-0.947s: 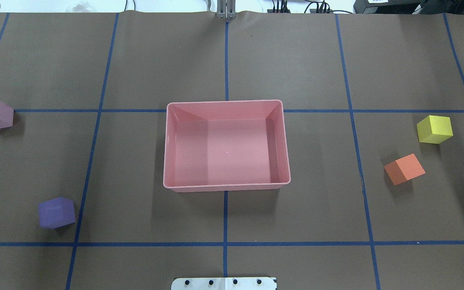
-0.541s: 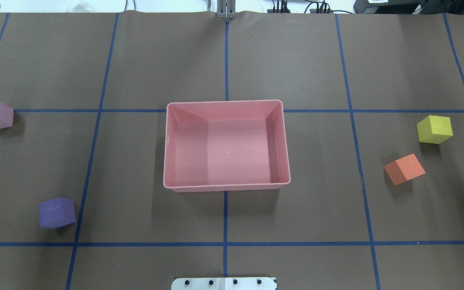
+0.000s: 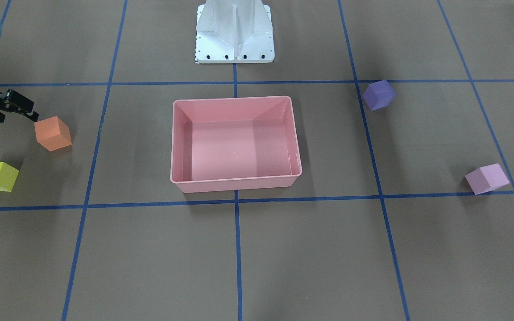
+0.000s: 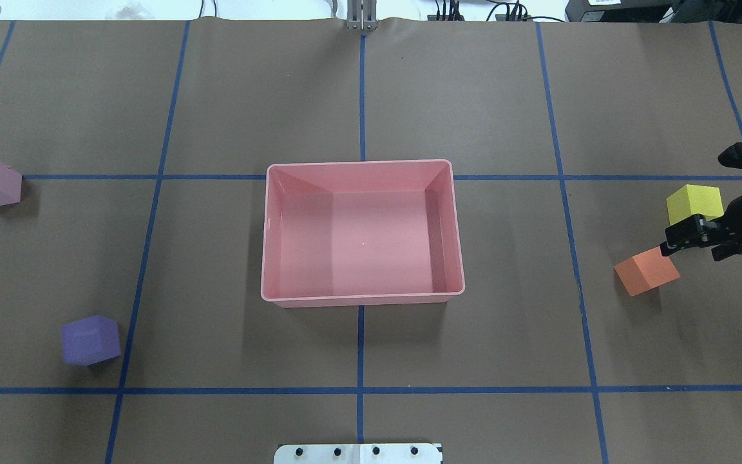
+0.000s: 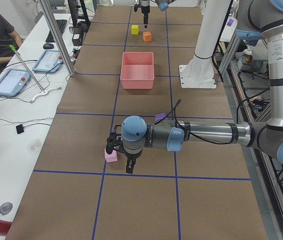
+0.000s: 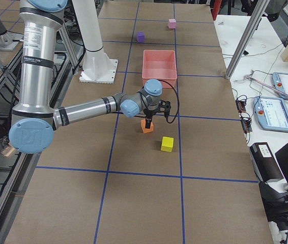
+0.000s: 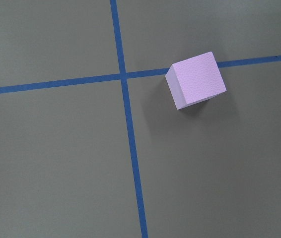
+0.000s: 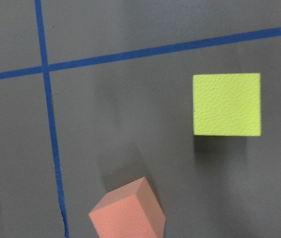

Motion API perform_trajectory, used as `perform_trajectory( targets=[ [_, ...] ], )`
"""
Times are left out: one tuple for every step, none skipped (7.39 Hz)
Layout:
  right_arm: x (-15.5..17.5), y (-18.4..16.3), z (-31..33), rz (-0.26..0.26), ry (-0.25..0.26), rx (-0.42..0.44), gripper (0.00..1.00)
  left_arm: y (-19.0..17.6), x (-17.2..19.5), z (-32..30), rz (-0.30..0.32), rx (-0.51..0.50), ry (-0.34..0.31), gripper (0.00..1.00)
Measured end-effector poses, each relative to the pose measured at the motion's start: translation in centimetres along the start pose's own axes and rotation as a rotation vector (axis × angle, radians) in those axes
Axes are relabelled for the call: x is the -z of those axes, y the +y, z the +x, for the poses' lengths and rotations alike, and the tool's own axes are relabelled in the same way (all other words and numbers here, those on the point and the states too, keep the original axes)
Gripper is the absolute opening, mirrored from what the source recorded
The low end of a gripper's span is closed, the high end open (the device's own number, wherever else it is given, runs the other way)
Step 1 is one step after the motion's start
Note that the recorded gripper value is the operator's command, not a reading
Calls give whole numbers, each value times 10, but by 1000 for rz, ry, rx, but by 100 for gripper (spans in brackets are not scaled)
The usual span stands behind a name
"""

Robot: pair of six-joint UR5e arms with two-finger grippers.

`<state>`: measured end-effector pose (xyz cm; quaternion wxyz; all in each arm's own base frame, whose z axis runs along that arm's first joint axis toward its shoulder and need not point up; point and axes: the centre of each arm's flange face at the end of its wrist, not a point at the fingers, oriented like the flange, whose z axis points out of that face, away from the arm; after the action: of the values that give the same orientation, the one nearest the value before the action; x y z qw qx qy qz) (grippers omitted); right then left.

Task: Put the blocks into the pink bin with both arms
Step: 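Lower the right gripper onto the orange cube and close on it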

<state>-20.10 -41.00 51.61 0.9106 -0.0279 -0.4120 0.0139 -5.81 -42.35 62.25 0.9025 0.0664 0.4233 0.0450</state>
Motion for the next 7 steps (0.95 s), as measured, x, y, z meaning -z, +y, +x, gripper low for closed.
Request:
perform_trajectory(
  targets=[
    [-15,6,-7,9,44,30,100,0,0,0,0,0,1,100],
    [-23,10,-12,11,65,54,100,0,0,0,-1,1,1,100],
    [-30,14,-20,5,70,79,100,0,0,0,0,1,2,100],
    [-35,18,-25,-1,75,124,100,-1,0,0,1,1,2,100],
    [-39,19,-28,-3,82,181,100,-1,0,0,1,0,3,100],
    [-42,20,-29,-5,87,225,100,-1,0,0,1,0,3,100],
    [-46,21,-31,-5,95,254,100,-1,0,0,1,0,3,100]
  ],
)
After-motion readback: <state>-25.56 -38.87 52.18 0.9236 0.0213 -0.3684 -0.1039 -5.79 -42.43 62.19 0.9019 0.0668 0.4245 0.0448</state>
